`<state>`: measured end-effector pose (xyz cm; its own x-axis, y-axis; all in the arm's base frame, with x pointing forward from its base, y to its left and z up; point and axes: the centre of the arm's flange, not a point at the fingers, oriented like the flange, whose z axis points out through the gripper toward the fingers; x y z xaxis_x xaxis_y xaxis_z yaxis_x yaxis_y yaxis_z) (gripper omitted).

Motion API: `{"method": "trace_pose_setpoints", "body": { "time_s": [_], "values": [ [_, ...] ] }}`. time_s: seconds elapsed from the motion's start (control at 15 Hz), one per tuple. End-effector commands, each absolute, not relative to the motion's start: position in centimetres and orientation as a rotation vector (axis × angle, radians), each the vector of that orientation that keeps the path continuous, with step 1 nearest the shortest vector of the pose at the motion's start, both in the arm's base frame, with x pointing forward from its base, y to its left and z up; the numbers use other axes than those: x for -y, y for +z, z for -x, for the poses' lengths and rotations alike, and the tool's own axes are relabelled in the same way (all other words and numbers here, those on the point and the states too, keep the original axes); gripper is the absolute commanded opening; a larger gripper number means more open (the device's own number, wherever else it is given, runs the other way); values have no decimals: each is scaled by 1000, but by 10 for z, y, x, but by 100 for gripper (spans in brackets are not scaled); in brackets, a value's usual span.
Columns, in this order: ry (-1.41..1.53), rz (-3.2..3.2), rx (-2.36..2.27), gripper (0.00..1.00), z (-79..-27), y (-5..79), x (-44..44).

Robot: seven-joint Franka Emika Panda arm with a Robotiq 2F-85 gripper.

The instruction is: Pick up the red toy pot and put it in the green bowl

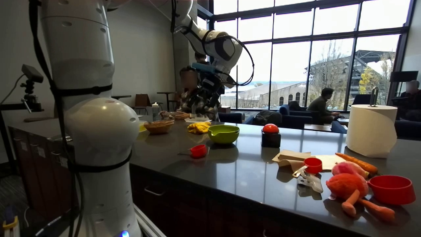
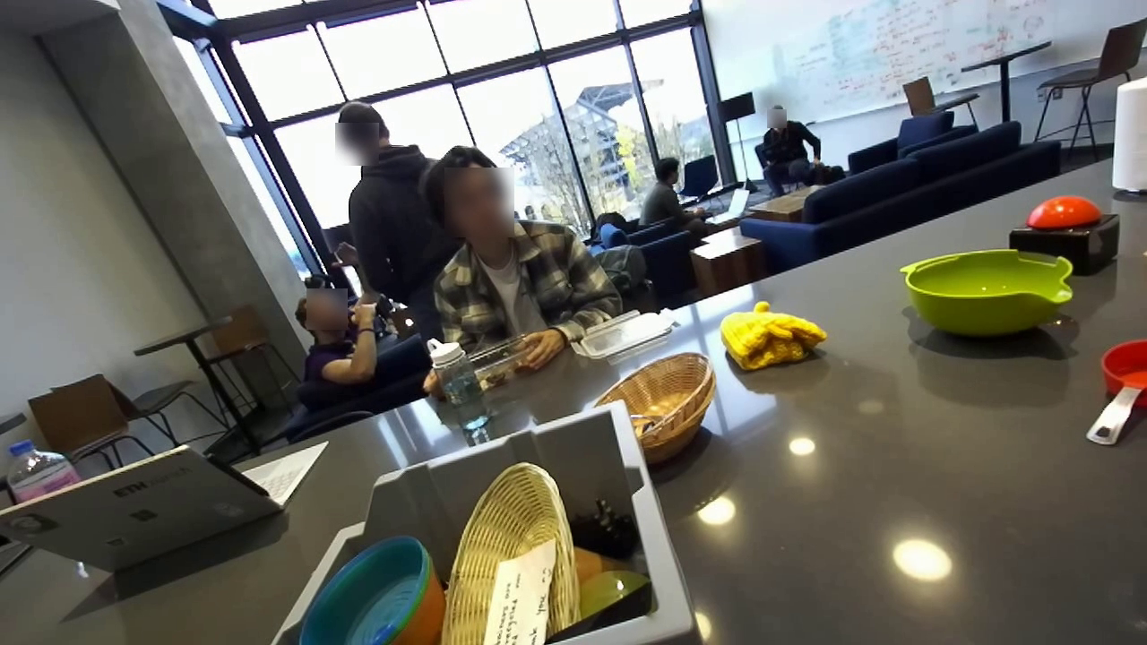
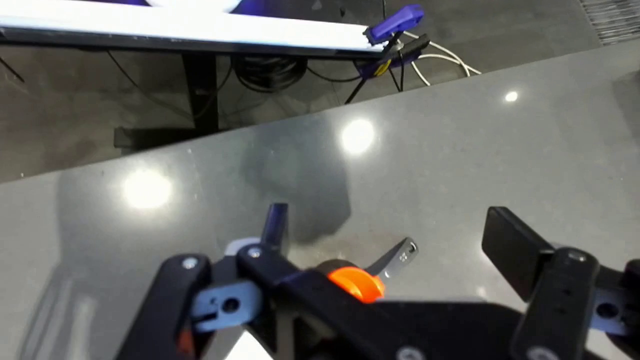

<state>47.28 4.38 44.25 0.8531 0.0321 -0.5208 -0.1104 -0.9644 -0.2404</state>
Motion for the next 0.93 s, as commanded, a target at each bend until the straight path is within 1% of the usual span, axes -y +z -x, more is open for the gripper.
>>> {"method": "trace_pose_setpoints", "body": {
  "time_s": [0.0,0.47,0.53,0.67,0.87],
  "values": [
    [520,2832,29,100,-450,459,-44],
    [-14,2855,40,100,-450,509,-63],
    [114,2867,27,100,-468,504,-57],
    [36,2871,37,100,-463,512,-62],
    [18,2873,38,100,-459,513,-62]
  ]
}}
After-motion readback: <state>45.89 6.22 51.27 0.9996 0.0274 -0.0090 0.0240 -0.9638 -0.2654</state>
